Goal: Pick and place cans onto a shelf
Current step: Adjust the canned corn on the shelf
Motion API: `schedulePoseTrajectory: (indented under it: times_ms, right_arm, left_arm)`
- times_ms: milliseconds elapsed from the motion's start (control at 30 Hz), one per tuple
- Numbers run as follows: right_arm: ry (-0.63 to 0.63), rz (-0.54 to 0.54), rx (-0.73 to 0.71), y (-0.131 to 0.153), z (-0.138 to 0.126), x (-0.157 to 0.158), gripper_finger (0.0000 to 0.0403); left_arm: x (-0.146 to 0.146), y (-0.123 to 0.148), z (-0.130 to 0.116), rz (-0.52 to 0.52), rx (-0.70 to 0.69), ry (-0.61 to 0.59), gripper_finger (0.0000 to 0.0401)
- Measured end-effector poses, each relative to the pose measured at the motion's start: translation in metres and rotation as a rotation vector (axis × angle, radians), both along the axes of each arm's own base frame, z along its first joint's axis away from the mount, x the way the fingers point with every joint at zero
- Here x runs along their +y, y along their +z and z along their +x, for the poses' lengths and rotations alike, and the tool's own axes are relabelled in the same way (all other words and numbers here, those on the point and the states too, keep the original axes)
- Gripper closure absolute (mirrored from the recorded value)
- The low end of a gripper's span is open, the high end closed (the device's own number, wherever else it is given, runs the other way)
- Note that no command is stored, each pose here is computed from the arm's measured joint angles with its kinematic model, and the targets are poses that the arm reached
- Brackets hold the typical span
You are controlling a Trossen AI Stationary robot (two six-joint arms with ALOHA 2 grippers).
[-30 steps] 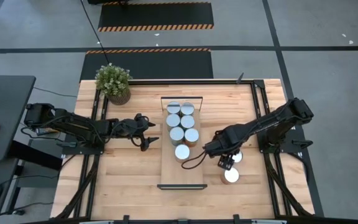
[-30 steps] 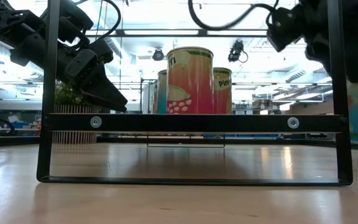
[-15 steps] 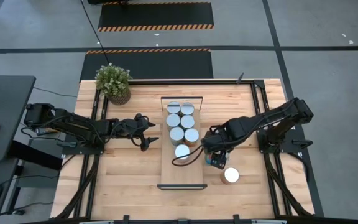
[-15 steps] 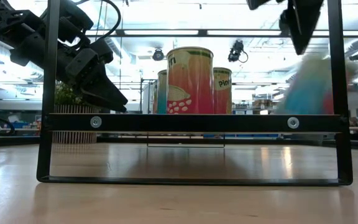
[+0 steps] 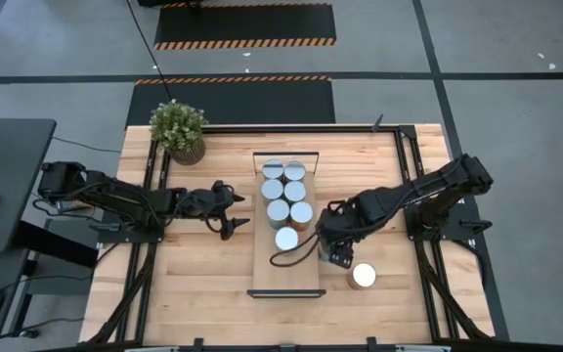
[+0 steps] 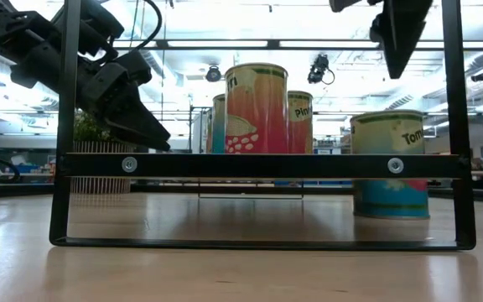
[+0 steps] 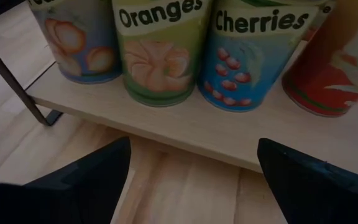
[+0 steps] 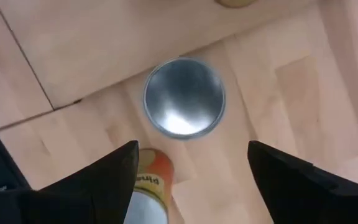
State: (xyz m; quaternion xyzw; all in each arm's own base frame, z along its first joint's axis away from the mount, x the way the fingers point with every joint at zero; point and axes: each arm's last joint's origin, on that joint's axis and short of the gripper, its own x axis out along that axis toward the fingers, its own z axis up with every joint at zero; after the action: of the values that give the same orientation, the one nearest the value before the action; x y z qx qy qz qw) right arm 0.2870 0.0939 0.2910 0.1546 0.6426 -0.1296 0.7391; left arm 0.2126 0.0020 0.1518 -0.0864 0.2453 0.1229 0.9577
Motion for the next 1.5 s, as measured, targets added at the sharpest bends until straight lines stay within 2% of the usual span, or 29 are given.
schedulePoseTrajectory:
  times_ms: [200, 333, 600, 833, 1033, 1167, 1267, 1333, 1500]
  right_arm:
    - [0.231, -0.152, -0.035, 0.0, -0.006, 0.017, 0.0086]
    - [0.308, -0.187, -0.047, -0.004, -0.01, 0.027, 0.0069]
    - [0.278, -0.196, 0.012, -0.038, -0.014, 0.02, 0.0006]
    - [0.239, -0.186, -0.004, -0.029, -0.005, 0.004, 0.0019]
    - [0.265, -0.189, 0.034, -0.031, -0.01, 0.009, 0.0018]
    - [0.261, -0.216, 0.135, -0.03, -0.023, 0.012, 0.002]
    - [0.3, -0.316, 0.191, -0.029, -0.033, 0.016, 0.0024]
    - [0.326, -0.358, 0.176, -0.029, -0.035, 0.018, 0.0025]
    - [0.32, -0.339, 0.13, -0.028, -0.033, 0.019, 0.0023]
  left_arm:
    - [0.0, 0.0, 0.0, 0.002, 0.0, -0.002, 0.0044]
    - [0.0, 0.0, 0.0, 0.002, 0.0, -0.002, 0.0044]
    - [0.0, 0.0, 0.0, 0.002, 0.0, -0.002, 0.0044]
    - [0.0, 0.0, 0.0, 0.002, 0.0, -0.002, 0.0044]
    - [-0.001, 0.0, 0.0, -0.018, -0.001, -0.016, 0.0044]
    - [-0.002, 0.0, 0.0, -0.024, 0.001, -0.026, 0.0044]
    - [-0.002, 0.0, 0.0, -0.023, 0.003, -0.026, 0.0044]
    - [-0.002, 0.0, 0.0, -0.023, 0.004, -0.026, 0.0044]
    - [-0.002, -0.001, 0.0, -0.024, 0.007, -0.026, 0.0044]
